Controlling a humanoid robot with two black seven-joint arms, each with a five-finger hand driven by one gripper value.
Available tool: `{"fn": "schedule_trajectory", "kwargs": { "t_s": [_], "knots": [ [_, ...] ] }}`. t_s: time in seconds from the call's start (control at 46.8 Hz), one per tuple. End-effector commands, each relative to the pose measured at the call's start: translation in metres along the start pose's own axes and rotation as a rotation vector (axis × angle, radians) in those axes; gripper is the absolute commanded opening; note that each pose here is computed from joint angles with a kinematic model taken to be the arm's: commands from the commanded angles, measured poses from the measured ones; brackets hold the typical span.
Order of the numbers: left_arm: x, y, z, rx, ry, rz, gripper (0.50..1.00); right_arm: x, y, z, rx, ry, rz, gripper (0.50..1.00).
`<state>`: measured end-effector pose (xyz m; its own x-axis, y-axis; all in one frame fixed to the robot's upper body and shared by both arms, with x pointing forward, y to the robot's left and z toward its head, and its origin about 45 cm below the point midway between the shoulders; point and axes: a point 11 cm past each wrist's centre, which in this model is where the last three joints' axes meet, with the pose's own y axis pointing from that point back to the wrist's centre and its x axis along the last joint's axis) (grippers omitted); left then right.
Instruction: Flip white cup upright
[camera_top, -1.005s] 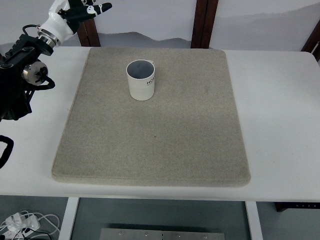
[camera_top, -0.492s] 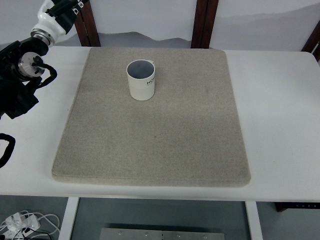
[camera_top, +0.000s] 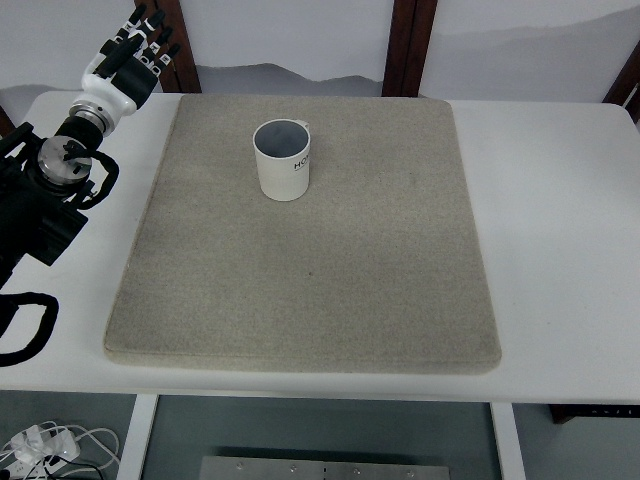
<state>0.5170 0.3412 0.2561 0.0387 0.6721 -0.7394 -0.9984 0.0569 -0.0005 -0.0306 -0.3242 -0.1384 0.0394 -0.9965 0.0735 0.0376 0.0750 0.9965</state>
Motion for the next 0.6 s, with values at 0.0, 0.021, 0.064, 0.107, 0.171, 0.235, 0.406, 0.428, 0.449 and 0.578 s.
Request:
{"fn": "schedule_trajectory", "kwargs": {
  "t_s": [0.0, 0.021, 0.064, 0.107, 0.171, 0.235, 0.406, 0.428, 0.449, 0.578],
  "knots": [
    [0.006, 0.003, 0.0, -0.016, 0.042, 0.014, 0.999, 0.0, 0.0, 0.001, -0.002, 0.001, -0.002, 0.952],
    [0.006, 0.003, -0.001, -0.017, 0.048, 0.014, 0.999, 0.0, 0.0, 0.001, -0.002, 0.001, -0.002, 0.952],
    [0.006, 0.003, 0.0, -0.021, 0.055, 0.012, 0.999, 0.0, 0.0, 0.0, 0.0, 0.0, -0.002, 0.952],
    [0.007, 0.003, -0.001, -0.019, 0.058, 0.013, 0.999, 0.0, 0.0, 0.001, -0.002, 0.002, -0.003, 0.952],
    [0.005, 0.003, -0.005, -0.015, 0.067, 0.007, 0.999, -0.001, 0.0, 0.003, -0.005, 0.005, -0.005, 0.952],
    [0.005, 0.003, -0.007, -0.017, 0.079, 0.007, 0.999, -0.001, 0.0, 0.003, -0.002, 0.005, -0.005, 0.952],
    [-0.004, 0.0, -0.024, 0.007, 0.094, -0.005, 0.999, -0.001, 0.0, 0.002, 0.0, -0.003, -0.006, 0.952],
    [-0.004, 0.0, -0.024, 0.004, 0.099, -0.005, 0.999, -0.001, 0.0, 0.002, 0.0, -0.003, -0.006, 0.952],
    [-0.005, 0.0, -0.024, 0.004, 0.101, -0.006, 0.999, -0.001, 0.0, 0.002, 0.0, -0.004, -0.007, 0.952],
    [-0.007, -0.001, -0.024, 0.002, 0.102, -0.009, 0.999, -0.001, 0.0, 0.002, 0.001, -0.007, -0.007, 0.952]
  ]
}}
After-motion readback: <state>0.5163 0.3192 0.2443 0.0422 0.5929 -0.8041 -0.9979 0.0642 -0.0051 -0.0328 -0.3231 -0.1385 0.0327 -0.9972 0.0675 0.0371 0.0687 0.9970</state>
